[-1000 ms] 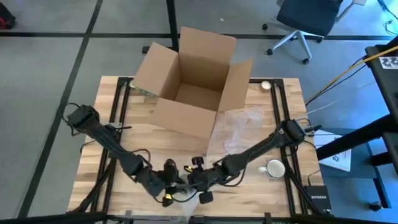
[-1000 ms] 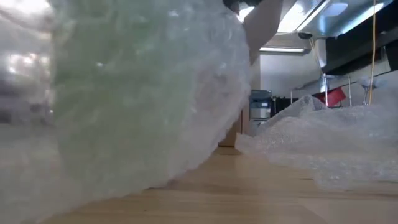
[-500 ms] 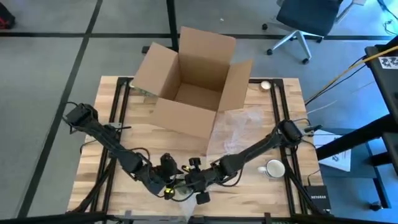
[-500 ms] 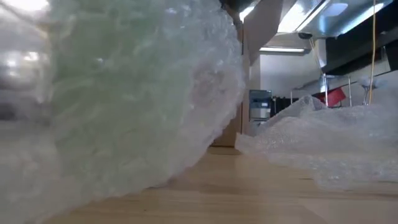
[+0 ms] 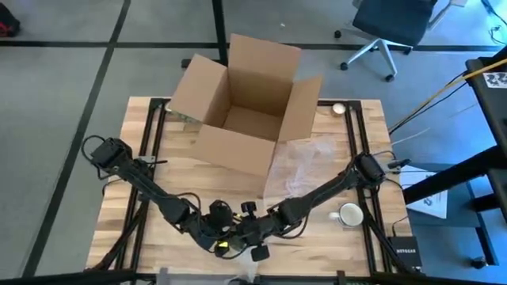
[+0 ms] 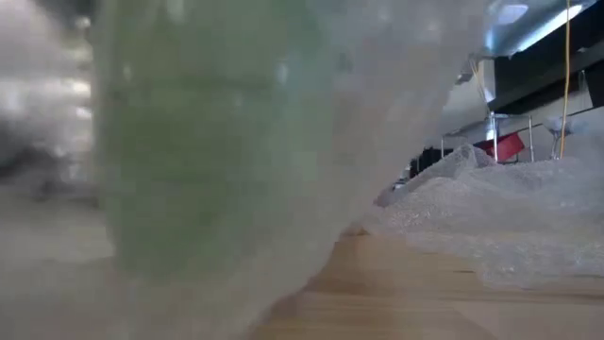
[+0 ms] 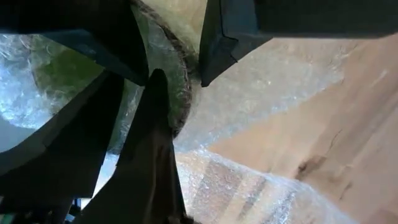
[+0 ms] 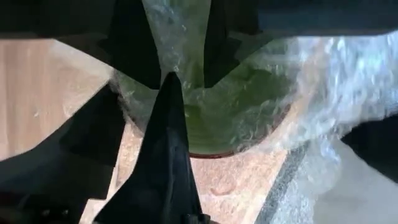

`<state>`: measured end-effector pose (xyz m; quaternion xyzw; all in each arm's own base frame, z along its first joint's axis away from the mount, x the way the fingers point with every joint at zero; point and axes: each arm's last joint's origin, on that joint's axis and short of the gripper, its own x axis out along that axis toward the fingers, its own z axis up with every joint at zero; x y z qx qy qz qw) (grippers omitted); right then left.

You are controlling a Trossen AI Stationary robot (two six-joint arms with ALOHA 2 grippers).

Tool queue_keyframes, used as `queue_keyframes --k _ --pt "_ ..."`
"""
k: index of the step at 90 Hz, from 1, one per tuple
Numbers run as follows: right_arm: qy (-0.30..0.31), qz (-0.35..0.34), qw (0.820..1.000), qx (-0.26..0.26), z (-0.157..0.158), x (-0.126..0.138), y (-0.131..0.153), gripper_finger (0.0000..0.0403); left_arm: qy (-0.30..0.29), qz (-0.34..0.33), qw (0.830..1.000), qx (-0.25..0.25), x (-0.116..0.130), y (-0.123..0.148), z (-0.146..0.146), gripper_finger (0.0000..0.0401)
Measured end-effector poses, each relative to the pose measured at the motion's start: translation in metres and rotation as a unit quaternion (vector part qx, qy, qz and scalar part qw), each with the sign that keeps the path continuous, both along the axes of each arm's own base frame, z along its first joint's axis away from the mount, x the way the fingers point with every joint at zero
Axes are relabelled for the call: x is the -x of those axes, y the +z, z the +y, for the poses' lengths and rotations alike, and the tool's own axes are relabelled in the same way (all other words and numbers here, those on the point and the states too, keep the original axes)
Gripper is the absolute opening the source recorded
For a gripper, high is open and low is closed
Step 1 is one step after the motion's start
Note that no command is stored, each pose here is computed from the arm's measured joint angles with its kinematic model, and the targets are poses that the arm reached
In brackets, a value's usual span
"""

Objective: Wrap mug
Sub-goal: Wrap the green mug with bubble wrap

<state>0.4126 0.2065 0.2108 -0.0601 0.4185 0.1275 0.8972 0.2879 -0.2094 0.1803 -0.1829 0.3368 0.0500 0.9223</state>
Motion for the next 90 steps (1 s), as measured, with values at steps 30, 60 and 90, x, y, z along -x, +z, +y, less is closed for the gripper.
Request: queue_keyframes --k 30,60,90 --pt "0.017 0.023 1.0 0.0 0.001 0.0 0.041 0.011 -0.004 0.01 1.0 -0.006 0.001 -0.004 0.0 0.0124" --pt "-0.014 0.087 0.995 0.051 0.013 0.035 0.046 0.011 -0.003 0.006 1.0 -0.006 0.001 -0.003 0.0 0.0124" --pt "-0.068 0.073 0.993 0.062 0.043 0.065 -0.014 0.011 -0.004 0.004 1.0 -0.005 0.001 -0.002 0.0 0.0124"
